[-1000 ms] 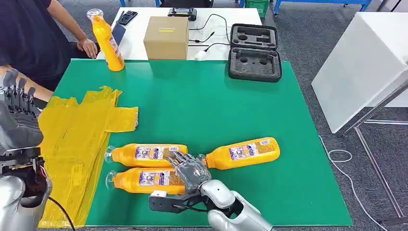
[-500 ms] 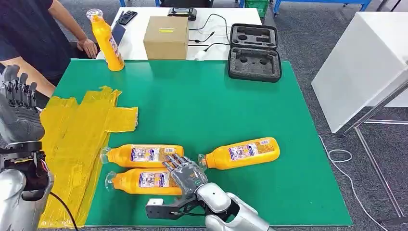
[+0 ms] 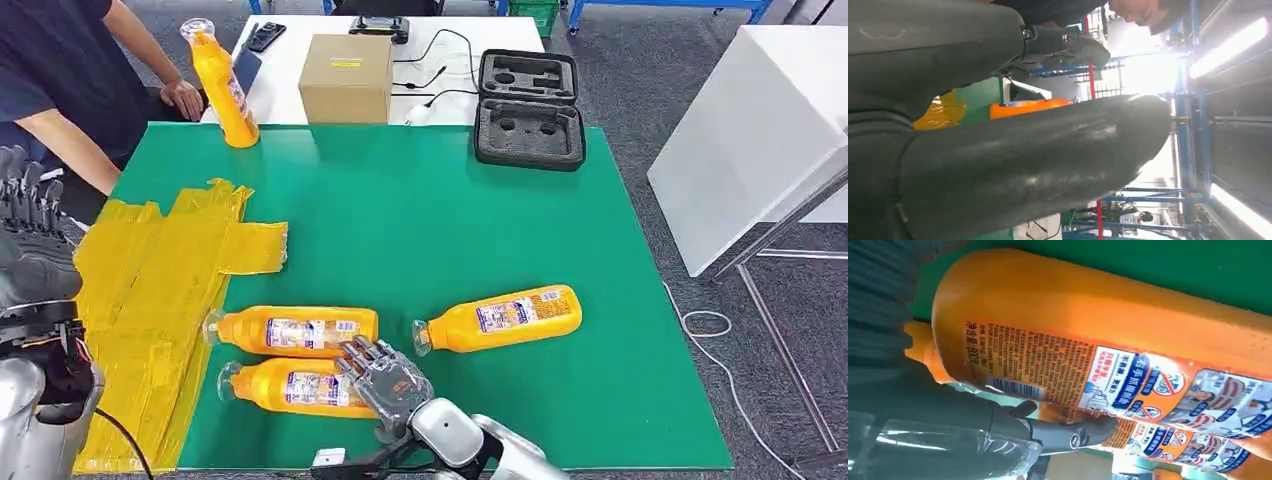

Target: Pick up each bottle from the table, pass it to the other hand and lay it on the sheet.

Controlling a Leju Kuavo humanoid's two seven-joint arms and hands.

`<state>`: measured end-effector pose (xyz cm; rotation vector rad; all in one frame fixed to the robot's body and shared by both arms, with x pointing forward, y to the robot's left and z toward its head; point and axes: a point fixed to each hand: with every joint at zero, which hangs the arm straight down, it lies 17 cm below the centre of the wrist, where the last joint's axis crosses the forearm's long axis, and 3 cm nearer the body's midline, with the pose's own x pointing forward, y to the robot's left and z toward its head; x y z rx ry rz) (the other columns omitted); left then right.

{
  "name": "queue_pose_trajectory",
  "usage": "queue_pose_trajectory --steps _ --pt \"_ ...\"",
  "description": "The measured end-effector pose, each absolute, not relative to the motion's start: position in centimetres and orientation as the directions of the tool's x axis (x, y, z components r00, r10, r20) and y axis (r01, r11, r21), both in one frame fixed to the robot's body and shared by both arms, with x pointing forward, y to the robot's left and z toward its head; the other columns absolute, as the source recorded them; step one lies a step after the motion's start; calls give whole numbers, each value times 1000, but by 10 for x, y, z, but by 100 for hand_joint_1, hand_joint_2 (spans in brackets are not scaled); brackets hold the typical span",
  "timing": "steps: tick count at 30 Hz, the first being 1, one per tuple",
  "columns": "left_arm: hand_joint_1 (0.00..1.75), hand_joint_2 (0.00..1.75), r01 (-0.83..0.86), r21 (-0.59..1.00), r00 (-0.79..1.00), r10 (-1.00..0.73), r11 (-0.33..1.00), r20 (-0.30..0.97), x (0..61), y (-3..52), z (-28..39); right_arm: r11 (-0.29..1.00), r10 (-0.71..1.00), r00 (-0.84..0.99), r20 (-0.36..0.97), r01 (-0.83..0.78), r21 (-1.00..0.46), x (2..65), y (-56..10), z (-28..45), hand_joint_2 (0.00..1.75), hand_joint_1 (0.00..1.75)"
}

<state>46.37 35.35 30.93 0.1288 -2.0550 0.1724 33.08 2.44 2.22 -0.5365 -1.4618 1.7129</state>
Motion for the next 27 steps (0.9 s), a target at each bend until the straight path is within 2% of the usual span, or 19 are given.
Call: queue_pose_trajectory --steps 15,16,17,18,19,23,25,27 --pt "0 0 -219 -96 -455 -14 971 890 439 387 294 -121 796 -601 79 -285 -951 320 4 5 175 0" --pt "0 0 -219 -98 -456 -13 971 890 439 388 295 -124 799 -596 76 -287 -950 321 2 4 175 28" --pt "0 0 -219 -99 -457 -12 971 889 439 389 295 -126 804 -590 74 -290 -949 322 0 4 175 152" --pt "0 0 -217 -99 -456 -11 971 890 439 389 295 -127 808 -585 74 -295 -947 322 -2 2 175 166" --pt "0 0 -215 -99 -454 -10 972 891 440 389 295 -127 811 -580 75 -300 -945 321 -4 0 175 173" --pt "0 0 -204 -101 -465 -6 974 886 443 386 302 -116 821 -565 88 -314 -942 320 -9 -3 175 175" --pt "0 0 -202 -102 -469 -5 974 883 445 386 304 -111 824 -559 91 -317 -942 320 -11 -5 175 168" --pt "0 0 -201 -104 -469 -2 974 883 446 385 305 -110 828 -554 90 -317 -942 321 -14 -5 175 173"
